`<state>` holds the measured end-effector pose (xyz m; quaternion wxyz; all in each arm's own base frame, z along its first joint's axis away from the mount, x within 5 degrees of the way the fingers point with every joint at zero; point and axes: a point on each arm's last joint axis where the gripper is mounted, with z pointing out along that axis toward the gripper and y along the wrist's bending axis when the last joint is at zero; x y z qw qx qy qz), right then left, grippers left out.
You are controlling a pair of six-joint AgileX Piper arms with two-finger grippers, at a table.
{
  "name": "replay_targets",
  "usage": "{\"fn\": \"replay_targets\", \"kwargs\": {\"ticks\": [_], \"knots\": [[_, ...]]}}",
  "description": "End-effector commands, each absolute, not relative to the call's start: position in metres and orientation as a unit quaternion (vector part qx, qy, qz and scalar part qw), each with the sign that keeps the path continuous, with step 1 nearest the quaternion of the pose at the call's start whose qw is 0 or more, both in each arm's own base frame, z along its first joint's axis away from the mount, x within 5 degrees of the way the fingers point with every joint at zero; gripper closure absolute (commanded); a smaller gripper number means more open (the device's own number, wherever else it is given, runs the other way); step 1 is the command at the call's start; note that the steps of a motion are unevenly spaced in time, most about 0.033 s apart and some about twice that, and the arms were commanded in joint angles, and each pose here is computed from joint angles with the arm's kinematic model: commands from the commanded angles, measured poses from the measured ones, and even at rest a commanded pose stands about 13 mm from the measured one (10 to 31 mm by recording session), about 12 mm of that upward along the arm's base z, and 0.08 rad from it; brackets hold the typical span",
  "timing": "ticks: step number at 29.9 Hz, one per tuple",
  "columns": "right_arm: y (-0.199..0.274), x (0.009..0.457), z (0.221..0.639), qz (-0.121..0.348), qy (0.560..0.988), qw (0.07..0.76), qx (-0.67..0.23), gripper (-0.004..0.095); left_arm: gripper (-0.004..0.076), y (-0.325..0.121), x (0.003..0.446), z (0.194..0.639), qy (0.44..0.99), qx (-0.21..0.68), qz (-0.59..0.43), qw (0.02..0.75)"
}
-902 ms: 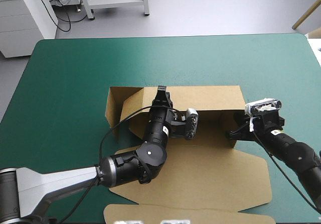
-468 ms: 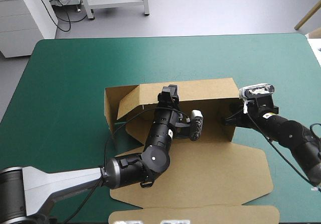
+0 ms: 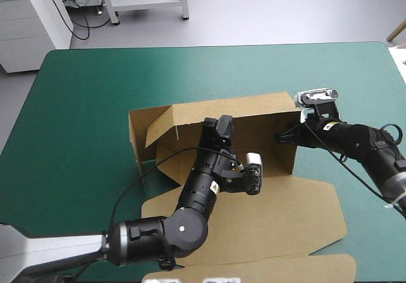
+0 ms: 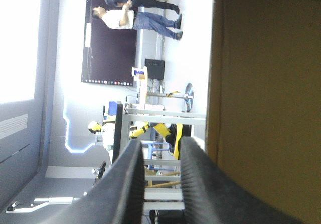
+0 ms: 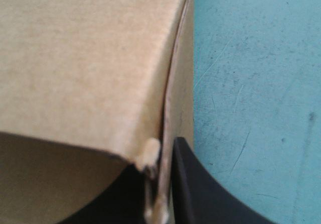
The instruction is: Fold the box
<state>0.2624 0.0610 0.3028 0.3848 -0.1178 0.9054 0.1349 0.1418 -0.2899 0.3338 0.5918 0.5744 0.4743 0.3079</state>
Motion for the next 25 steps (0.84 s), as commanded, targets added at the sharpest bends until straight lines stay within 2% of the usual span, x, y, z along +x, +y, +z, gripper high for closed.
{"fn": "replay_targets", "kwargs": {"ticks": [1,5,12,18,25], "knots": [[0.068,0.259,0.313,0.164,0.921,0.333,-0.117,0.0905,0.0737,-0.269,0.131,0.386,0.441,0.512,0.317,0.666],[0.069,0.269,0.327,0.164,0.929,0.312,-0.112,0.0905,0.0721,-0.244,0.136,0.411,0.47,0.471,0.304,0.682],[0.073,0.306,0.341,0.154,0.943,0.277,-0.102,0.0908,0.072,-0.181,0.171,0.447,0.598,0.371,0.241,0.669],[0.08,0.347,0.338,0.152,0.952,0.245,-0.102,0.0908,0.072,-0.13,0.207,0.442,0.689,0.308,0.249,0.607],[0.085,0.392,0.316,0.142,0.961,0.222,-0.091,0.0907,0.072,-0.082,0.235,0.421,0.787,0.247,0.192,0.532]]}}
